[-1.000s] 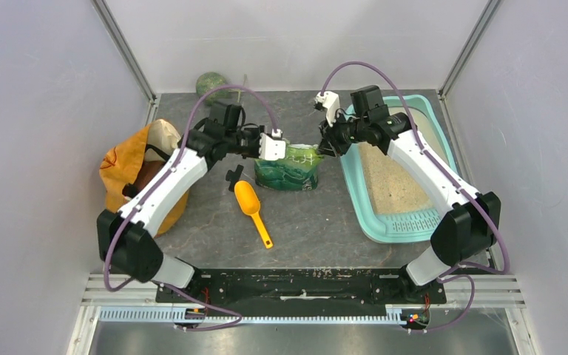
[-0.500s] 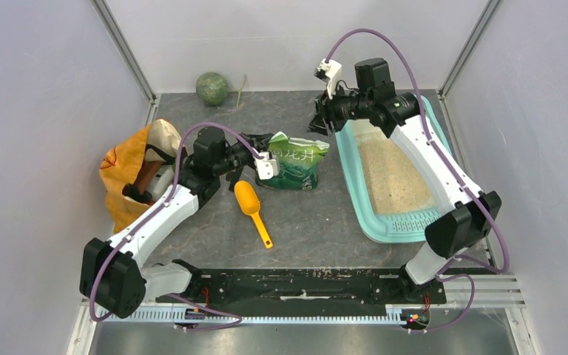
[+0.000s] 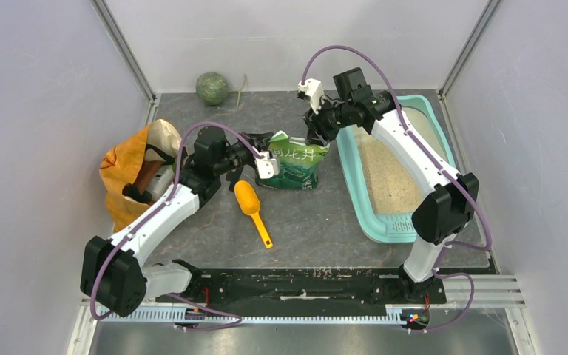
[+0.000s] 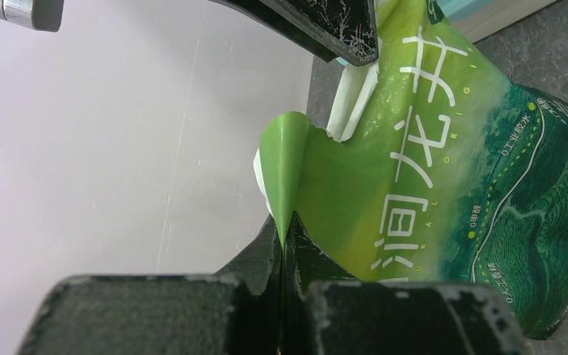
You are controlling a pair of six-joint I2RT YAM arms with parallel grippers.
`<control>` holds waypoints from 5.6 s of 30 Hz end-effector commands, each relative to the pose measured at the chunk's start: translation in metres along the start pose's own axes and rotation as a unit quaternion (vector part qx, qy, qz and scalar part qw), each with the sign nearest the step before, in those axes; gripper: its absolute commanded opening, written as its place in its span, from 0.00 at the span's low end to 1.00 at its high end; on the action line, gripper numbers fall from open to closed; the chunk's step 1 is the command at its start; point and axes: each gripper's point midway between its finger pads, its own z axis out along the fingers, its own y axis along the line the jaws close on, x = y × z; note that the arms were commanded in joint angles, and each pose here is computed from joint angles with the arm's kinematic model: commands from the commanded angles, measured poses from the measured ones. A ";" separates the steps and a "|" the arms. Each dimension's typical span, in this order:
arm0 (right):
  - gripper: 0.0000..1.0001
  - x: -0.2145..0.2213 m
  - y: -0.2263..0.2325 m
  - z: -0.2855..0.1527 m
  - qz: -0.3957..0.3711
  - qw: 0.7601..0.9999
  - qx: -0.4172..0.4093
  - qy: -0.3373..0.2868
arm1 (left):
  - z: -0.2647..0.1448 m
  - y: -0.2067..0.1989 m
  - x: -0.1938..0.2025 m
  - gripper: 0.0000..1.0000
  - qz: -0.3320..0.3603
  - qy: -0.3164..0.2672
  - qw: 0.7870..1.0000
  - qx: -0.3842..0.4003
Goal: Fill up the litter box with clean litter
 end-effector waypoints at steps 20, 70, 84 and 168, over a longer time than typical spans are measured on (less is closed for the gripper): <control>0.47 -0.025 -0.019 0.004 -0.028 0.998 0.047 -0.015 | -0.004 0.035 -0.031 0.02 0.038 -0.054 0.997 -0.045; 0.00 -0.034 0.011 0.055 0.216 0.976 0.017 -0.003 | 0.011 -0.049 -0.034 0.02 -0.180 -0.073 0.970 0.148; 0.00 -0.054 0.004 0.057 0.244 0.969 0.020 -0.027 | 0.032 -0.077 -0.030 0.02 -0.247 -0.057 0.951 0.177; 0.20 -0.040 0.013 -0.003 0.371 0.926 0.034 -0.054 | 0.020 -0.029 -0.037 0.49 -0.262 -0.026 0.955 0.140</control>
